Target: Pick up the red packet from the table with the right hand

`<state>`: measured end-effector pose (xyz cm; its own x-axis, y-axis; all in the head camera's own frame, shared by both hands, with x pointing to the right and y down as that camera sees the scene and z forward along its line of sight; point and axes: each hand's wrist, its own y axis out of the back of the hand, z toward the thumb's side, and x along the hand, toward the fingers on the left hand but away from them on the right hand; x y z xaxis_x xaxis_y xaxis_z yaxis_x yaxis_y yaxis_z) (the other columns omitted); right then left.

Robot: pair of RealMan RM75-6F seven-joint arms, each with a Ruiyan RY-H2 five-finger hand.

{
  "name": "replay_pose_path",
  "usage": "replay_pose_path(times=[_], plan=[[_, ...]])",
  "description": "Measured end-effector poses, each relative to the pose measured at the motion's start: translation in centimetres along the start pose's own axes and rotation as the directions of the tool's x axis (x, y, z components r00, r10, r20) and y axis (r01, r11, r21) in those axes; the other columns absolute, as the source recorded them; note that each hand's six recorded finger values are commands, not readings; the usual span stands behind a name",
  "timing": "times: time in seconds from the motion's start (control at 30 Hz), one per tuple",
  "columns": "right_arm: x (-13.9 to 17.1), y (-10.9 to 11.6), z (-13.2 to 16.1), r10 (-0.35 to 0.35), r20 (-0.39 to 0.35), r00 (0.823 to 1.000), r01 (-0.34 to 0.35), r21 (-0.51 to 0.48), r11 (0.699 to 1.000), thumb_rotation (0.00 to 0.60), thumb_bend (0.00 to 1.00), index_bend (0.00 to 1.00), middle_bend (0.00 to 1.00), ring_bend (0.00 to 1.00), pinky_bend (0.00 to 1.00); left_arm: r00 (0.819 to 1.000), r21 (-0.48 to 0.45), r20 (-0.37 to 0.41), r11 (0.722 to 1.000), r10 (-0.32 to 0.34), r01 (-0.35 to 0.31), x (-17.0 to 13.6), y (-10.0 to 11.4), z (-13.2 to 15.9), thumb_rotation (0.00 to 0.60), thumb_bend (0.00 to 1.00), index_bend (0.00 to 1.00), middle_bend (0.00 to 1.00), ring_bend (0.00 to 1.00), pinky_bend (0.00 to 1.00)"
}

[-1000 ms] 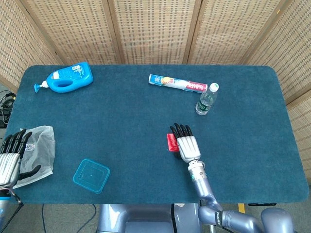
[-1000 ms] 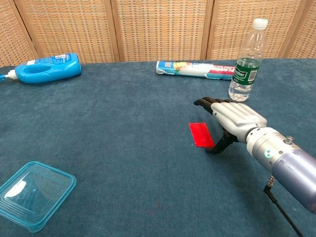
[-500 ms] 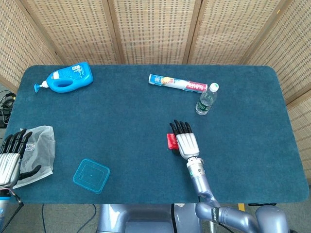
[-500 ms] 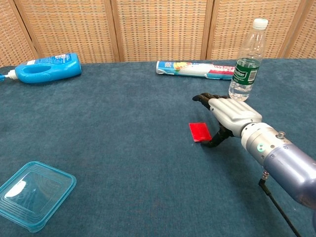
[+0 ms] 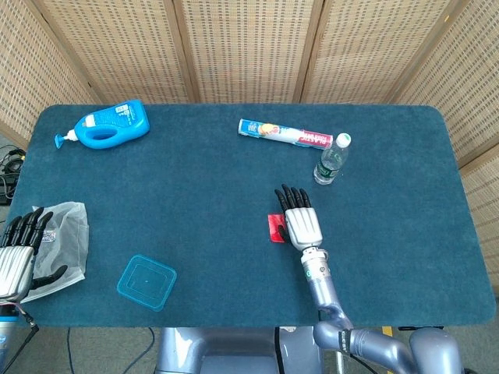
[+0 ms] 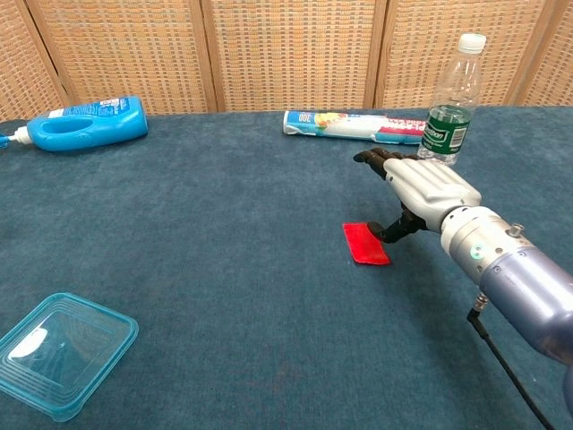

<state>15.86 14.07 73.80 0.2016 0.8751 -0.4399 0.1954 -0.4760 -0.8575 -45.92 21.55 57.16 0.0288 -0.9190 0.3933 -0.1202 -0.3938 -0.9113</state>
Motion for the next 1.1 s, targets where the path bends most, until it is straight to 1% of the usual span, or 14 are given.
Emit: replay_pose_path(times=[0.13,0.2,0.3,0.37,0.47,0.53,0.87,1.1], plan=[[0.2,0.5,0.1,-0.009,-0.006,1.0,0.009,-0.01,1.0,0.6,0.53,0.07,0.0,0.0,0.0,1.0,0.0,0.002,1.0,0.0,0.0,0.0,0.0,0.1,0.6,0.19,0.0,0.0,0.0,0.0],[0.5,0.8,0.1,-0.015,-0.011,1.0,0.015,-0.017,1.0,0.6,0.51,0.08,0.0,0.0,0.0,1.0,0.0,0.002,1.0,-0.001,0.001,0.0,0.0,0.1,0.6,0.19,0.0,0.0,0.0,0.0],[1.1,1.3,0.2,-0.024,-0.021,0.999,0.024,-0.025,0.999,0.6,0.41,0.14,0.0,0.0,0.0,1.0,0.0,0.004,1.0,-0.001,0.001,0.0,0.0,0.1,0.6,0.19,0.0,0.0,0.0,0.0],[1.6,1.5,0.2,-0.03,-0.026,0.999,0.029,-0.021,0.999,0.6,0.33,0.2,0.0,0.0,0.0,1.0,0.001,0.005,1.0,-0.001,0.001,0.0,0.0,0.2,0.6,0.19,0.0,0.0,0.0,0.0],[2.2,1.5,0.3,-0.029,-0.028,0.999,0.029,-0.012,1.0,0.6,0.25,0.26,0.0,0.0,0.0,1.0,0.0,0.007,1.0,0.002,-0.002,-0.1,0.0,0.2,0.6,0.19,0.0,0.0,0.0,0.0],[2.3,1.3,0.4,-0.026,-0.03,0.999,0.026,-0.013,1.0,0.6,0.23,0.27,0.0,0.0,0.0,1.0,-0.001,0.007,1.0,0.004,-0.004,-0.1,0.1,0.3,0.6,0.19,0.0,0.0,0.0,0.0],[2.9,-0.1,1.6,-0.005,-0.041,0.999,0.004,-0.026,1.0,0.6,0.21,0.26,0.0,0.0,0.0,1.0,-0.005,0.005,1.0,0.006,-0.006,-0.1,0.2,0.2,0.6,0.19,0.0,0.0,0.0,0.0],[2.5,-1.0,1.5,-0.003,-0.027,1.0,0.003,-0.018,1.0,0.6,0.21,0.25,0.0,0.0,0.0,1.0,-0.008,0.005,1.0,0.007,-0.007,-0.1,0.3,0.1,0.6,0.19,0.0,0.0,0.0,0.0]])
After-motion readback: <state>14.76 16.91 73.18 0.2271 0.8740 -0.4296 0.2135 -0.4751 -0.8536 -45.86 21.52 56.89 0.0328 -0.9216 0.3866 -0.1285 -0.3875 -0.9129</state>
